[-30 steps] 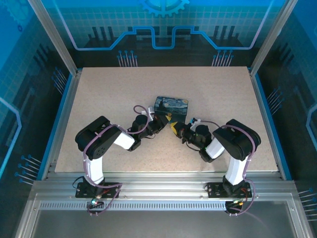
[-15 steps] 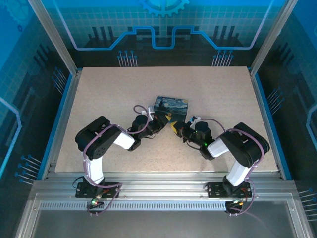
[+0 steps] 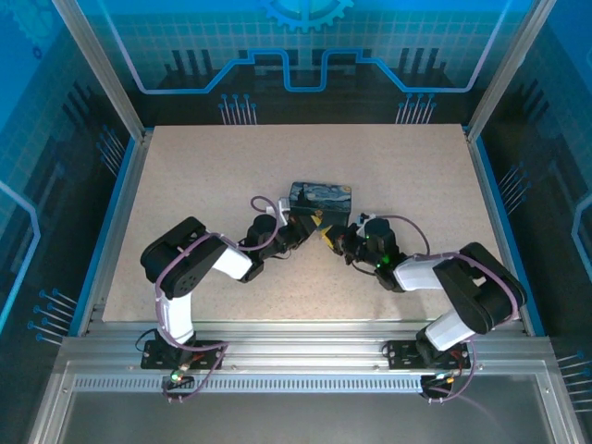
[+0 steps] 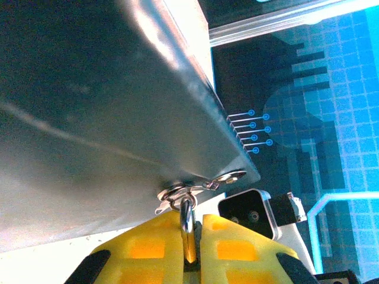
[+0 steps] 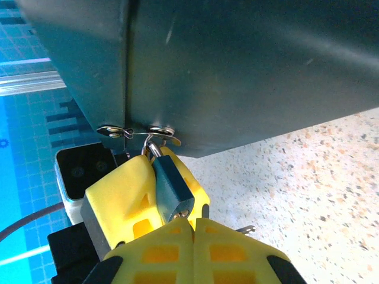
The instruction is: Unlock the padlock with the key
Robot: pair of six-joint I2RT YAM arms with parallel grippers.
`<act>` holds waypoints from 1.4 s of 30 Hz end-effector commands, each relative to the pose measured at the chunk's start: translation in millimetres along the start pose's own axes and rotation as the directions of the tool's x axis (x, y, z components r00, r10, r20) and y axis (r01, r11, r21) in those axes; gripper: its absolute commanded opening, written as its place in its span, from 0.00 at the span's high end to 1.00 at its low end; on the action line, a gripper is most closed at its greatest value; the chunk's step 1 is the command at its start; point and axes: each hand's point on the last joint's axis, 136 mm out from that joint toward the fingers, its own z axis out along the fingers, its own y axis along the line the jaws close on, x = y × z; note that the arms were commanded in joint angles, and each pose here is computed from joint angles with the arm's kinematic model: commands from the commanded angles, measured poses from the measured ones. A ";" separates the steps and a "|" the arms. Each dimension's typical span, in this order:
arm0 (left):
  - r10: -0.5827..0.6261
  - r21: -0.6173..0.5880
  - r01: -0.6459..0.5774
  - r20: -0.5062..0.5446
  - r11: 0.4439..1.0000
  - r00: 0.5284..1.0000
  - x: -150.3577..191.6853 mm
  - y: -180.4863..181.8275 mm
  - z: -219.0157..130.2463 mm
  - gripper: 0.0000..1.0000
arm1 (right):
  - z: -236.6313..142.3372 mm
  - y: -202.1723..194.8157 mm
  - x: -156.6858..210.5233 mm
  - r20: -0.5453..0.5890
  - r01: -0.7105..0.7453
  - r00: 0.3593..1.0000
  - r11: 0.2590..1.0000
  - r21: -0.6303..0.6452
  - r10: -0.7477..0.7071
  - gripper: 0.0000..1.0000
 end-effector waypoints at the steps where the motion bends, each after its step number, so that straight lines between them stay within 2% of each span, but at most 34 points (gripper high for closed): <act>1: 0.048 0.114 -0.027 -0.189 0.993 0.981 50.3 -29.7 0.1 1.00 | 1.2 20.8 -16.2 0.049 0.043 0.998 0.999 -0.021 -0.042 1.00; 9: 0.054 0.096 -0.039 -0.163 0.995 0.985 46.7 -26.5 -0.9 1.00 | 10.7 6.9 -8.9 -0.015 0.061 0.998 0.998 0.018 -0.061 0.99; 14: 0.066 0.040 -0.062 -0.126 0.997 0.990 39.1 -14.7 -1.6 1.00 | 8.2 -7.7 -0.2 -0.067 0.084 0.995 0.995 0.059 -0.080 0.89; 21: 0.056 0.028 -0.053 -0.097 0.998 0.994 30.3 -12.2 -0.5 1.00 | -19.4 -24.1 -2.8 -0.058 0.155 0.987 0.976 0.155 -0.148 0.75; 23: 0.056 0.029 -0.053 -0.094 0.998 0.994 29.6 -13.0 -1.1 1.00 | -30.0 -26.6 -3.3 -0.057 0.200 0.980 0.959 0.198 -0.193 0.74; 27: 0.052 0.028 -0.050 -0.097 0.998 0.994 29.6 -14.4 -1.9 1.00 | -52.9 -32.5 -6.5 -0.059 0.309 0.950 0.902 0.300 -0.306 0.71; 33: 0.048 0.028 -0.045 -0.100 0.999 0.994 29.7 -15.6 -2.9 1.00 | -76.9 -29.2 -9.1 -0.100 0.499 0.858 0.772 0.394 -0.503 0.70; 38: 0.042 0.024 -0.040 -0.106 0.999 0.993 30.8 -15.7 -2.9 1.00 | -82.8 -22.4 -4.1 -0.187 0.648 0.748 0.642 0.410 -0.637 0.64; 42: 0.042 0.022 -0.040 -0.108 0.999 0.993 30.5 -16.1 -2.9 1.00 | -75.9 -18.3 4.6 -0.262 0.729 0.675 0.568 0.383 -0.690 0.61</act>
